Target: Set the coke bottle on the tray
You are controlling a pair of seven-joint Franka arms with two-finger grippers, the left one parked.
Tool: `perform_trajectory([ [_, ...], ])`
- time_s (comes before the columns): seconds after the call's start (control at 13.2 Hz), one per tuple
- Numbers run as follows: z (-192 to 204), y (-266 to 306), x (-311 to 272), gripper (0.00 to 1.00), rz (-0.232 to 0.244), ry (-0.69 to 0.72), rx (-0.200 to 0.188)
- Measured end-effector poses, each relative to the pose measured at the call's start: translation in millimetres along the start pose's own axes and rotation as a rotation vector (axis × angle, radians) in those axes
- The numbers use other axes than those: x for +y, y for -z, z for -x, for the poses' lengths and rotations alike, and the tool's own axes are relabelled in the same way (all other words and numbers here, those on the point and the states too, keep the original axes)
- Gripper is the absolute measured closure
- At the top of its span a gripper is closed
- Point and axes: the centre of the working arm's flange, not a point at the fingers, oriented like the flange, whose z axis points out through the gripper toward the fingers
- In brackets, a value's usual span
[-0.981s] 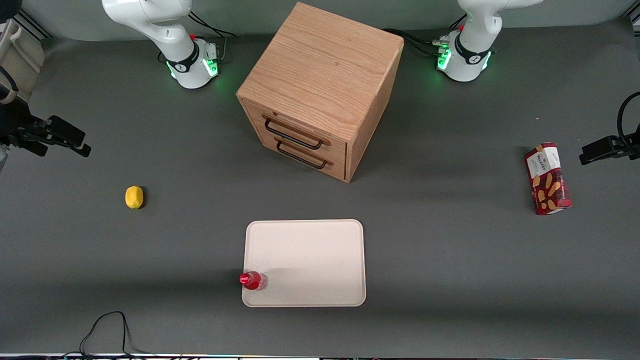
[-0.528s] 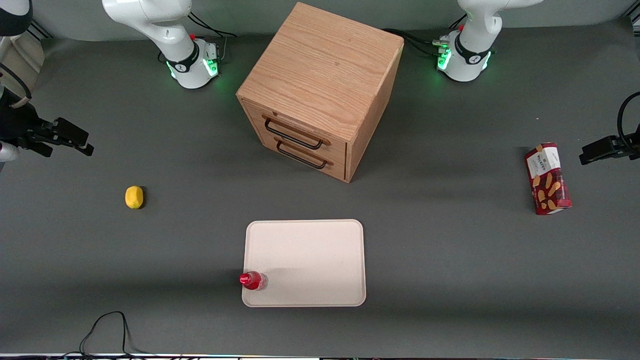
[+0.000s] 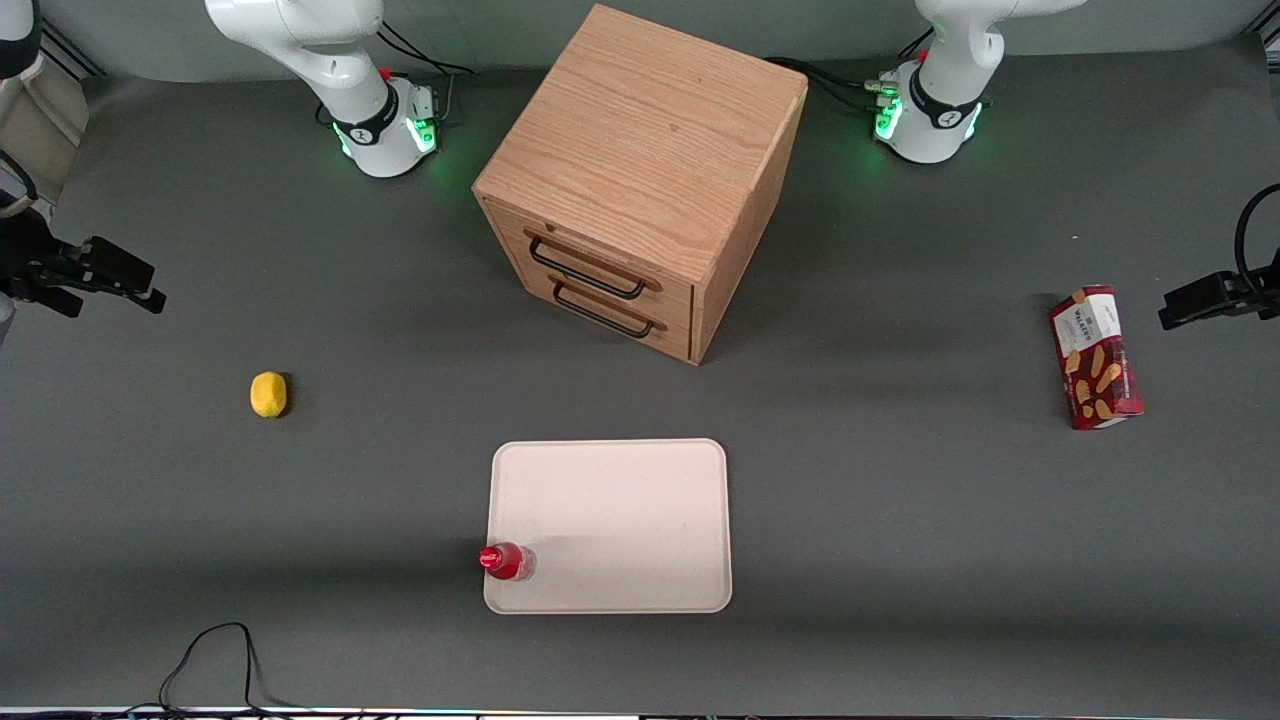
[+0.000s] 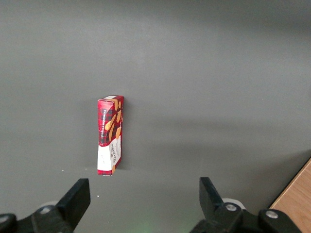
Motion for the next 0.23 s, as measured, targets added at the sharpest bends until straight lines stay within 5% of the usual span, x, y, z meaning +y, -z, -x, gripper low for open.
perform_trajectory([
  [0.23,0.1,0.1,4.5,0.00,0.006,-0.006,0.000],
])
